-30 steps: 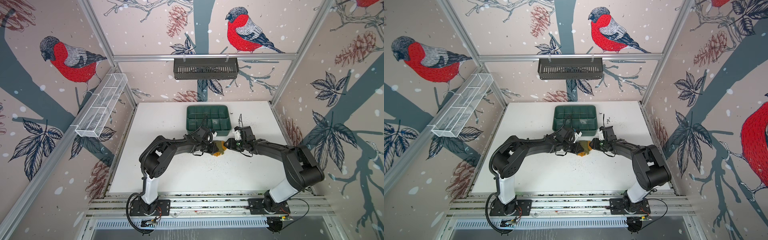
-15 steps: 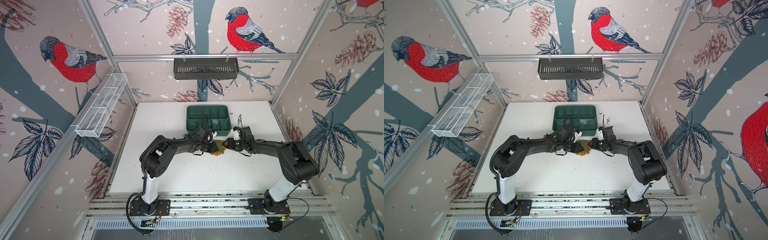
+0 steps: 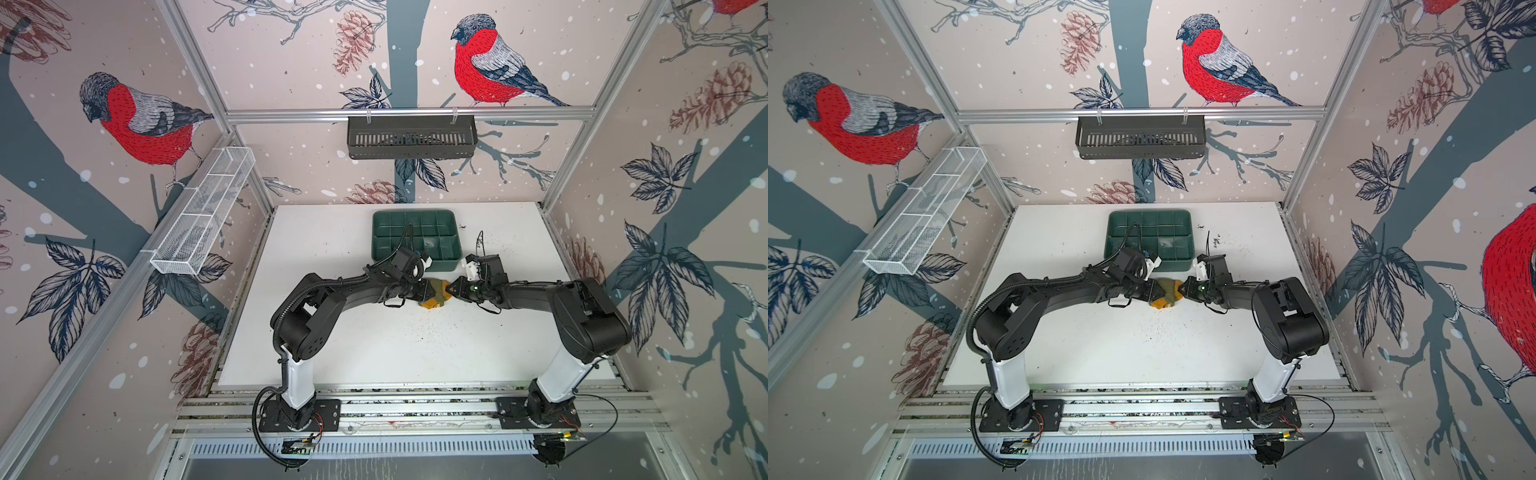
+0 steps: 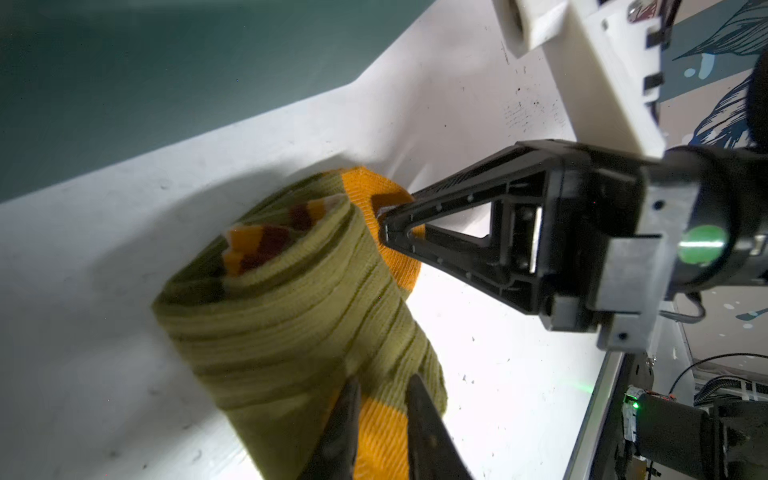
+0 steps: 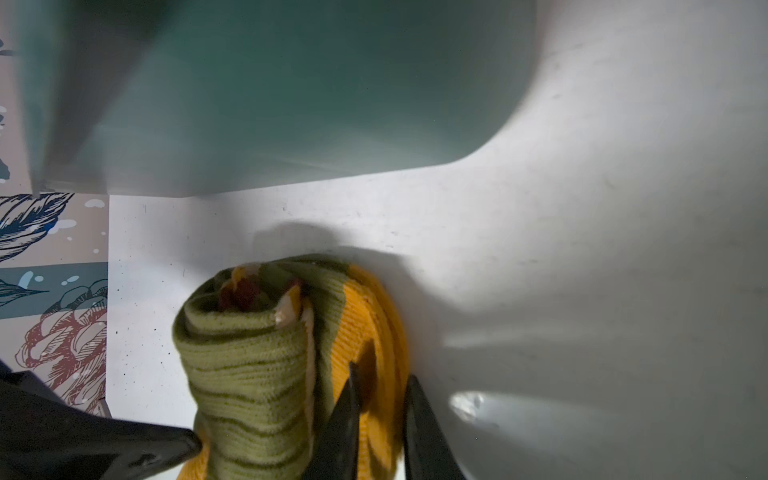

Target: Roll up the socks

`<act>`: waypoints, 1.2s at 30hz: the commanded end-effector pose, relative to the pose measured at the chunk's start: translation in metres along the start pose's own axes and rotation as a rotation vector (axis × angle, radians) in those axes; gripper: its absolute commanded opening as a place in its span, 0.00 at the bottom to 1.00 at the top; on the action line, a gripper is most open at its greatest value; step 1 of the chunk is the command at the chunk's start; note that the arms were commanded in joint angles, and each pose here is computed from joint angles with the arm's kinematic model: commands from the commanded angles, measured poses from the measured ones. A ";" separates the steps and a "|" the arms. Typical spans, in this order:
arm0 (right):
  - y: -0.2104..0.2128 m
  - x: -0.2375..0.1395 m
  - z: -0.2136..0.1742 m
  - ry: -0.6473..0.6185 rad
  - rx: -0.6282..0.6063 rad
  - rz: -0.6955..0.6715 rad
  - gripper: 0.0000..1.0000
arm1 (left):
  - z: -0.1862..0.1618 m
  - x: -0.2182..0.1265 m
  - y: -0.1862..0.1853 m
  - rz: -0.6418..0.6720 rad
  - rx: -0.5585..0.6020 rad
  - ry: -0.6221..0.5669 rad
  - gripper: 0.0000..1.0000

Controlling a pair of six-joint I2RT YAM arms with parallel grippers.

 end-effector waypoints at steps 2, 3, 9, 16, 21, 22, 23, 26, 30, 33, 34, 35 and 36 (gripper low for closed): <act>-0.003 -0.002 -0.003 0.004 0.014 -0.023 0.21 | 0.001 -0.008 0.003 0.044 0.022 0.006 0.24; -0.003 -0.003 -0.003 0.002 0.014 -0.022 0.21 | -0.001 -0.008 0.004 0.048 0.021 0.011 0.24; 0.002 -0.011 -0.005 -0.017 0.007 0.004 0.20 | -0.005 0.002 0.012 0.061 0.015 0.024 0.24; 0.019 -0.026 -0.003 -0.054 -0.028 0.044 0.19 | 0.000 0.010 0.009 0.005 0.009 0.006 0.22; 0.034 -0.026 -0.006 -0.039 -0.066 0.069 0.18 | -0.005 0.014 0.009 -0.003 0.006 0.014 0.22; 0.036 -0.024 -0.007 -0.031 -0.073 0.072 0.18 | -0.006 0.015 0.010 -0.004 0.004 0.017 0.22; 0.038 -0.022 -0.008 -0.024 -0.079 0.073 0.17 | -0.007 0.016 0.010 -0.007 0.001 0.019 0.22; 0.037 -0.022 -0.009 -0.032 -0.066 0.060 0.31 | -0.008 0.019 0.010 -0.014 -0.003 0.022 0.22; 0.026 -0.034 -0.006 -0.085 -0.033 0.019 0.45 | -0.008 0.021 0.011 -0.015 0.000 0.029 0.22; 0.016 -0.037 -0.002 -0.108 -0.014 -0.047 0.46 | -0.009 0.022 0.012 -0.011 0.002 0.036 0.22; 0.014 -0.037 -0.001 -0.106 -0.007 -0.048 0.46 | -0.010 0.023 0.012 -0.011 0.001 0.037 0.21; 0.011 -0.035 0.000 -0.104 -0.001 -0.049 0.46 | -0.011 0.023 0.012 -0.012 0.001 0.039 0.21; 0.010 -0.034 0.002 -0.101 0.005 -0.052 0.46 | -0.012 0.023 0.012 -0.013 -0.001 0.039 0.21</act>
Point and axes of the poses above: each gripper's point midway between its finger pads, its own x axis out along the fingers, its own y axis along the line the jaws close on, z = x × y, the point moved 8 cm from there along -x, back along the fingers, and after that the axes turned 15 degrees about x, right-handed, at the moved point
